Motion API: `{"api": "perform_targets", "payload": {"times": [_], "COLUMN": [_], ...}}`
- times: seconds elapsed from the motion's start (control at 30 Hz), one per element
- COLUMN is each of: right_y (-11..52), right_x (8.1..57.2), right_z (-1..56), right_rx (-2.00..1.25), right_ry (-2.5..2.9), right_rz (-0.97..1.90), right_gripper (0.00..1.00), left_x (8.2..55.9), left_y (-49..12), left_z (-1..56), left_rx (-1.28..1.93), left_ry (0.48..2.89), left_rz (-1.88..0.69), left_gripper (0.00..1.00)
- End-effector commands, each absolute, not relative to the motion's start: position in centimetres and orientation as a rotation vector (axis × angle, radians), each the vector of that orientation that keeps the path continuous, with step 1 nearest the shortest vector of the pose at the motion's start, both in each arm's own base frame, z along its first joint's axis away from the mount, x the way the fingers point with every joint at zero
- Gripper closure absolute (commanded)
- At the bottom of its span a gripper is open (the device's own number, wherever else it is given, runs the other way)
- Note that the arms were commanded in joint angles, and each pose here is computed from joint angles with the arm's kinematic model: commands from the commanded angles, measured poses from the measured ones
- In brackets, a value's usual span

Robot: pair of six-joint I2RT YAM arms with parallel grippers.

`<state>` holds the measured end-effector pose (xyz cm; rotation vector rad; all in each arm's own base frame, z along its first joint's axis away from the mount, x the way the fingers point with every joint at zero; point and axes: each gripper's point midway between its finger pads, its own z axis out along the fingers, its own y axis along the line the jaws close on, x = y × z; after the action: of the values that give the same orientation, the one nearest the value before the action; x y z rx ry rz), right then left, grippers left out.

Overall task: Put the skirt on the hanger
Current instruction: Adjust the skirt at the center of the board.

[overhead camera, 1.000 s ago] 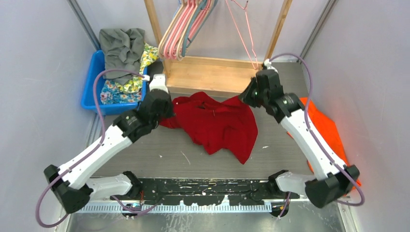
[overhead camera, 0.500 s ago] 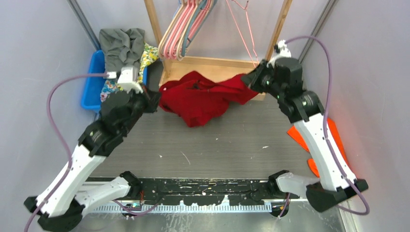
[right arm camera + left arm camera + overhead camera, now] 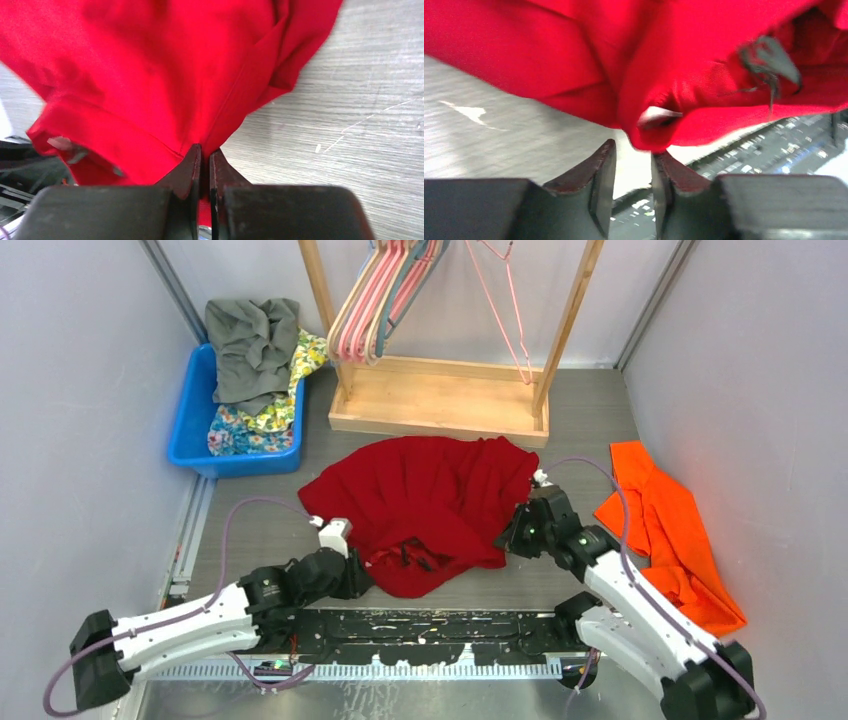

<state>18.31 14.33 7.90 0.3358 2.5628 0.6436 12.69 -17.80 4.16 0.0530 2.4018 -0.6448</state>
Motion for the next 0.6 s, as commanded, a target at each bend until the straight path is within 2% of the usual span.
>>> {"api": "perform_targets", "payload": {"times": [0.0, 0.07, 0.17, 0.2, 0.23, 0.37, 0.57], "right_y": [14.2, 13.6, 13.9, 13.8, 13.8, 13.6, 13.0], "right_x": [18.7, 17.8, 17.2, 17.1, 17.2, 17.5, 17.7], "right_z": [12.7, 13.0, 13.4, 13.5, 13.6, 15.2, 19.0], "right_rx": [0.332, 0.336, 0.351, 0.359, 0.361, 0.363, 0.337], "right_ry": [2.375, 2.375, 2.372, 2.373, 2.369, 2.347, 2.3], "right_rz": [0.724, 0.709, 0.756, 0.75, 0.748, 0.737, 0.709], "right_gripper": [0.98, 0.9, 0.84, 0.75, 0.71, 0.6, 0.47], "left_x": [12.1, 11.0, 9.8, 9.6, 9.3, 8.4, 8.2], "left_y": [-21.7, -22.2, -22.8, -22.9, -23.0, -23.7, -23.8], "left_z": [9.4, 9.6, 10.3, 10.6, 11.0, 13.1, 14.7], "left_rx": [0.0, 0.048, 0.115, 0.134, 0.153, 0.214, 0.241], "left_ry": [2.284, 2.328, 2.367, 2.376, 2.378, 2.353, 2.33], "left_rz": [-0.859, -0.862, -0.859, -0.85, -0.837, -0.838, -0.821], "left_gripper": [0.63, 0.61, 0.6, 0.6, 0.6, 0.6, 0.6]}}
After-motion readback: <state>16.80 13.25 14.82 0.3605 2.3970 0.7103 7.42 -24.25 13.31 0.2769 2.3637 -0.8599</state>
